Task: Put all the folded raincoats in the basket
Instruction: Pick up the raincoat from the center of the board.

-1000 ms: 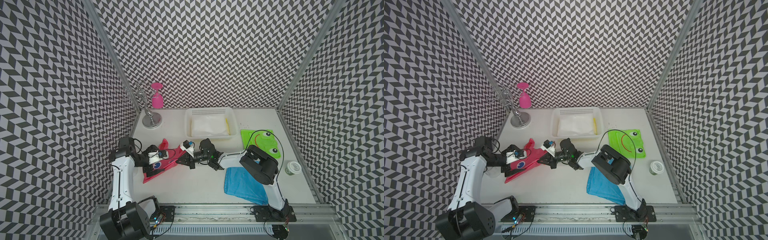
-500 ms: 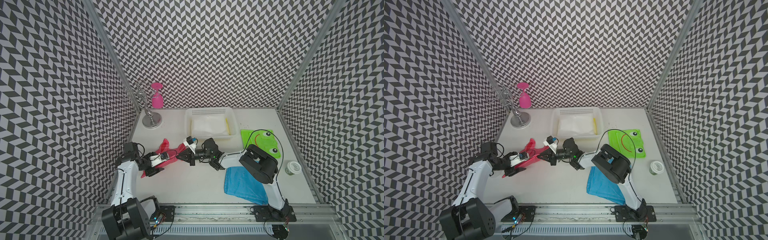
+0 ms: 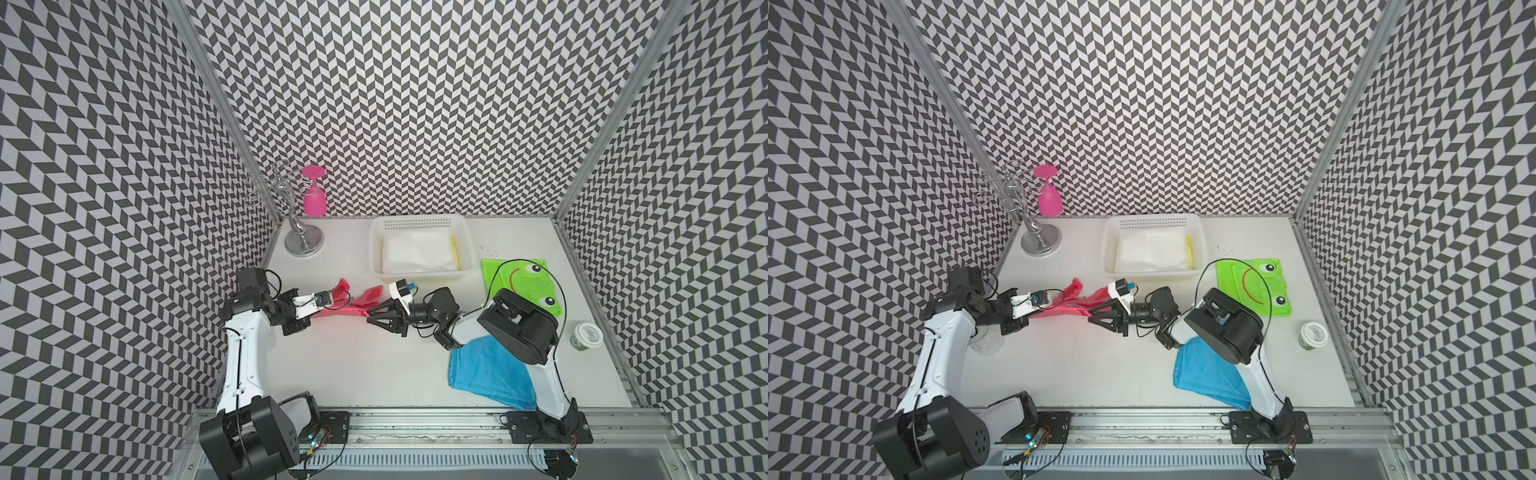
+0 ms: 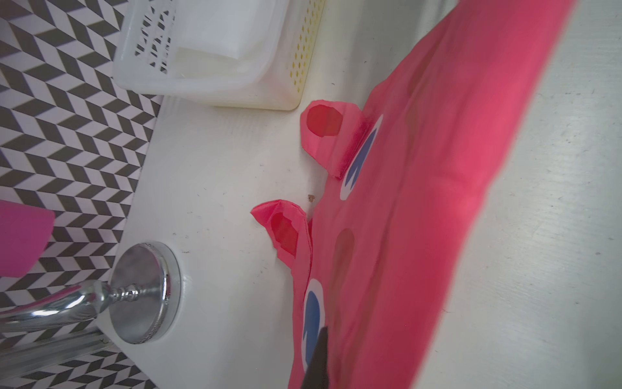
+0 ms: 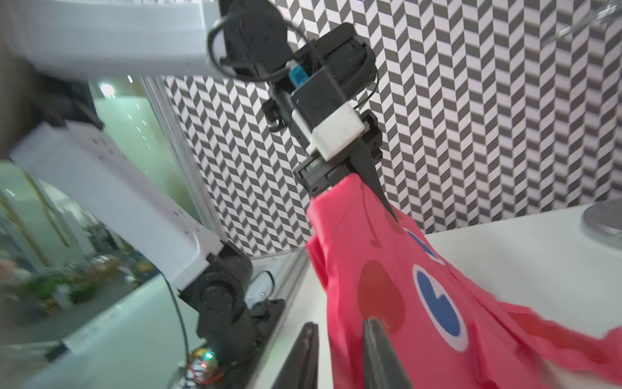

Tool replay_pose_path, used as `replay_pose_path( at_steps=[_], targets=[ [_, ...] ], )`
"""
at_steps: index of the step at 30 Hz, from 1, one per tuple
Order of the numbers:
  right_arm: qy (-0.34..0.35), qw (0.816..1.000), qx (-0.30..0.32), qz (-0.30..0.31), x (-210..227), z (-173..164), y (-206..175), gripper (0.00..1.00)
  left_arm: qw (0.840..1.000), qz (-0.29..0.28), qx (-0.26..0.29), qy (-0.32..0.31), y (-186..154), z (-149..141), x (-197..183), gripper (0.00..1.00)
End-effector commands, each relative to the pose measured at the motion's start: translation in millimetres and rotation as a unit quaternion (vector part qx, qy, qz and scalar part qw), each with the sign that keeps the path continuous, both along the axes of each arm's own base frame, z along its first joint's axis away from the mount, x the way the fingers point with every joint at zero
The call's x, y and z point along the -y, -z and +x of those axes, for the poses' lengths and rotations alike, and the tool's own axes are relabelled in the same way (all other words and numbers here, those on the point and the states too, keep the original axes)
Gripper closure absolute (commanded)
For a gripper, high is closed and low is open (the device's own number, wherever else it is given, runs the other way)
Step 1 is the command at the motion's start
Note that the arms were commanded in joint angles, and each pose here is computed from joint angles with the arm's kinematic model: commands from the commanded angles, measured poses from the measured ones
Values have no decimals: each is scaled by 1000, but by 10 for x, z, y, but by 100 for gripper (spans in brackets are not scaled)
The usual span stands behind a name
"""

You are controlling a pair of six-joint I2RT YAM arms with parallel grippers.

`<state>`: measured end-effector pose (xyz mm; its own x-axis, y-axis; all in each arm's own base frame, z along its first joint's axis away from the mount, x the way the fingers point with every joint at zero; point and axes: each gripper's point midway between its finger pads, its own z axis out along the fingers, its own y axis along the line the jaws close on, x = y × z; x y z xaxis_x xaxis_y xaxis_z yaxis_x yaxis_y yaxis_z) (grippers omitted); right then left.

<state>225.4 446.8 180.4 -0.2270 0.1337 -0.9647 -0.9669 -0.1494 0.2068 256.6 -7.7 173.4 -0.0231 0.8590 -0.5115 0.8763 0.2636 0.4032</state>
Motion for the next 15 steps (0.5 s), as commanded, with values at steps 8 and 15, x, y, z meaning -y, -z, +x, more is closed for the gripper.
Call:
replay_pose_path(
  at_steps=[8, 15],
  targets=[
    [117, 965, 233, -19, 281, 32, -574, 41, 998, -27, 9, 55, -358, -7, 294, 100],
    [150, 933, 315, -92, 156, 118, -723, 29, 997, -29, -5, 68, -417, 104, 599, 100]
  ],
)
